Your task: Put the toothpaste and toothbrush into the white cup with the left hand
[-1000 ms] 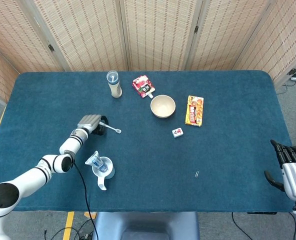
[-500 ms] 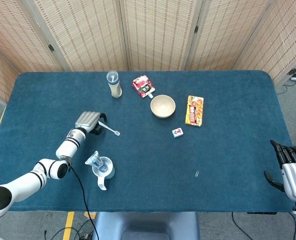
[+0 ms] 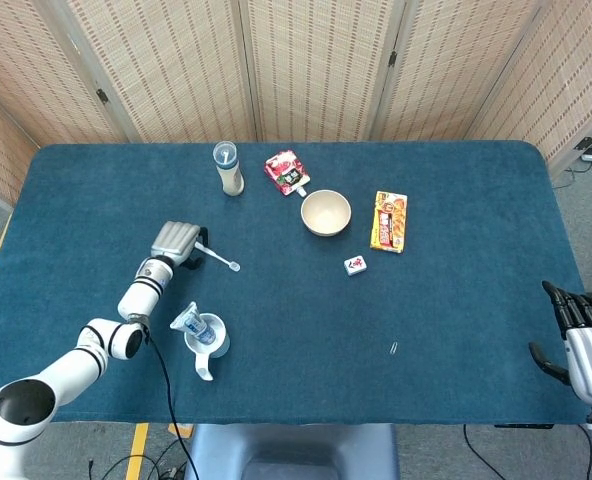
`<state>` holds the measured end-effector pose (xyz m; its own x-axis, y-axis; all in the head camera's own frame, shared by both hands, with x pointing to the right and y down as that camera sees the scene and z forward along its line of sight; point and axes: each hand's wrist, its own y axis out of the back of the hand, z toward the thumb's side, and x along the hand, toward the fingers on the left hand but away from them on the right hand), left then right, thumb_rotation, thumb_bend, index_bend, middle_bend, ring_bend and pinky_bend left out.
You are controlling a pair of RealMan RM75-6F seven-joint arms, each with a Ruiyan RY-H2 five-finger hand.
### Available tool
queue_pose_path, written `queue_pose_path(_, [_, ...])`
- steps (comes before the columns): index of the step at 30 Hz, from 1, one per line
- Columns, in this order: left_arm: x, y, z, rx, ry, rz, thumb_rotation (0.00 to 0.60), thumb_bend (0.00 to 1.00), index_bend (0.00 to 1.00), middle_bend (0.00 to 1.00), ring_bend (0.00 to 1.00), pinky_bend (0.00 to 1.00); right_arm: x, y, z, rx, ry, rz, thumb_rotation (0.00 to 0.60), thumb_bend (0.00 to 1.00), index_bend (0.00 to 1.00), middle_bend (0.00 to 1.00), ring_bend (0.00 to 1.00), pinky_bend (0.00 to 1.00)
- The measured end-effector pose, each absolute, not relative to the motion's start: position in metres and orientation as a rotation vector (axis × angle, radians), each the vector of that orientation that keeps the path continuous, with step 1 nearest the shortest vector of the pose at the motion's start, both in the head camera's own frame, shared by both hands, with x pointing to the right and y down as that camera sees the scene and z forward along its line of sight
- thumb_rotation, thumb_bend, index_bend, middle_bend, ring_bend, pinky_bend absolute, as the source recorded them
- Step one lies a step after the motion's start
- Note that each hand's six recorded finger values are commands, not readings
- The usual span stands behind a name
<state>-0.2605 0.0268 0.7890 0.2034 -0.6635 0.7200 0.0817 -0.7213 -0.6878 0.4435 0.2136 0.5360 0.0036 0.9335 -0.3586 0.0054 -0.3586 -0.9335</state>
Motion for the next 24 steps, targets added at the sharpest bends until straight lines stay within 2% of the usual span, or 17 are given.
queue_pose_path(12, [-0.252,0.028,0.798,-1.861,0.526,-1.591,0.6,0.39,0.46,1.0,0.92,0.99,0.444,0.213,0.537,-1.481,-1.013,1.473,0.6,0.2,0.0,0.18,0.18,0.18])
queue_pose_path(24, [-0.25,0.03,0.801,-1.869,0.546,-1.588,0.6,0.39,0.53,1.0,0.92,0.99,0.445,0.213,0.538,-1.48,-1.016,1.476,0.6,0.2,0.0,0.18,0.18,0.18])
